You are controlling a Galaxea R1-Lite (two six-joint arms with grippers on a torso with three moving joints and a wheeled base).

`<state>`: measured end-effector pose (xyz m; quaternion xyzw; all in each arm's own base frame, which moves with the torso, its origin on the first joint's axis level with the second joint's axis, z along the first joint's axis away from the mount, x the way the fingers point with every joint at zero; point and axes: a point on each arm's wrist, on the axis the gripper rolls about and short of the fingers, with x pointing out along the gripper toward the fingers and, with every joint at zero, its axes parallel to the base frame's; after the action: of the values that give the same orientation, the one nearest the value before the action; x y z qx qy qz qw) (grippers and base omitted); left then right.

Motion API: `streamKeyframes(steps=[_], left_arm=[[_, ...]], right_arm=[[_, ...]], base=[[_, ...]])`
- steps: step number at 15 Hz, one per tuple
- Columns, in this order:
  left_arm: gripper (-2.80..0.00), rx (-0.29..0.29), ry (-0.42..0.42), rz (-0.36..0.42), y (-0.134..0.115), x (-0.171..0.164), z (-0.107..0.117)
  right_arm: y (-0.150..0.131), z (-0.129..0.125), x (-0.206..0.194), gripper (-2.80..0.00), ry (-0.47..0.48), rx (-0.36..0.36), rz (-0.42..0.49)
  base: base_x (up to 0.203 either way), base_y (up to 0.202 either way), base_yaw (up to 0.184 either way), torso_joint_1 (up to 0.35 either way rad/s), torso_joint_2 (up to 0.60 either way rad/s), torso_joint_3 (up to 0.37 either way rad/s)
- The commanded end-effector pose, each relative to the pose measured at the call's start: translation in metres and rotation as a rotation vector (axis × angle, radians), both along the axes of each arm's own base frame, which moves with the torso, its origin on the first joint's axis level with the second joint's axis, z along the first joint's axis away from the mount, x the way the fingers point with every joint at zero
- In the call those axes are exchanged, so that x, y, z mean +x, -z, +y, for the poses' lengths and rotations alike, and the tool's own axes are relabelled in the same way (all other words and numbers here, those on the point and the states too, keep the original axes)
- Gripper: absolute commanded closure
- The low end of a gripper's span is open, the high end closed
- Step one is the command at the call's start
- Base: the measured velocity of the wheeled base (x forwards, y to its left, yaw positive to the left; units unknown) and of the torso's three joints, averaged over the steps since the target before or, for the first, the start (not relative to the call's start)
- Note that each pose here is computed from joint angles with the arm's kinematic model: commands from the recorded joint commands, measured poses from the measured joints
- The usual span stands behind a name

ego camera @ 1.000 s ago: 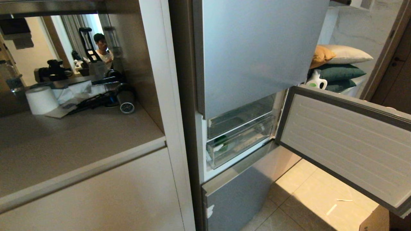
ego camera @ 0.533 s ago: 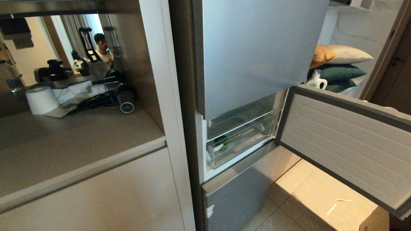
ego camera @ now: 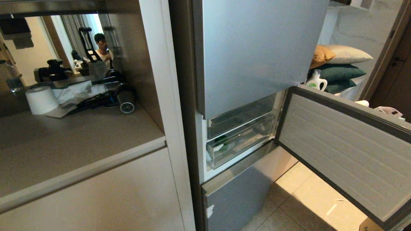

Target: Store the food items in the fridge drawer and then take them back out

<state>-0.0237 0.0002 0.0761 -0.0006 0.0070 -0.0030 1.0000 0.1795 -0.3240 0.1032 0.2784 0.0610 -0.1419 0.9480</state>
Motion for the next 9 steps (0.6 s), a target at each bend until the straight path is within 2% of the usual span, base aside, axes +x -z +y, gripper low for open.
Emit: streamKeyframes(steps=[1,5,8,9], left_arm=[[0.0,0.0,0.0,0.001,0.0,0.0,0.0],[0.0,0.0,-0.001,0.001,0.0,0.0,0.0],[0.0,0.0,0.0,0.001,0.0,0.0,0.0],[0.0,0.0,0.0,0.001,0.0,0.0,0.0]], right_arm=[[-0.018,0.03,-0.015,0.0,-0.024,-0.011,-0.014],[-0.029,0.105,-0.044,0.0,-0.125,0.024,-0.02],[-0.024,0.163,-0.063,0.0,-0.194,0.038,-0.009],[-0.022,0.183,-0.068,0.0,-0.235,0.023,-0.007]], base=[[0.0,0.0,0.0,0.0,0.0,0.0],[0.0,0.0,0.0,0.0,0.0,0.0],[0.0,0.0,0.0,0.0,0.0,0.0],[0.0,0.0,0.0,0.0,0.0,0.0]])
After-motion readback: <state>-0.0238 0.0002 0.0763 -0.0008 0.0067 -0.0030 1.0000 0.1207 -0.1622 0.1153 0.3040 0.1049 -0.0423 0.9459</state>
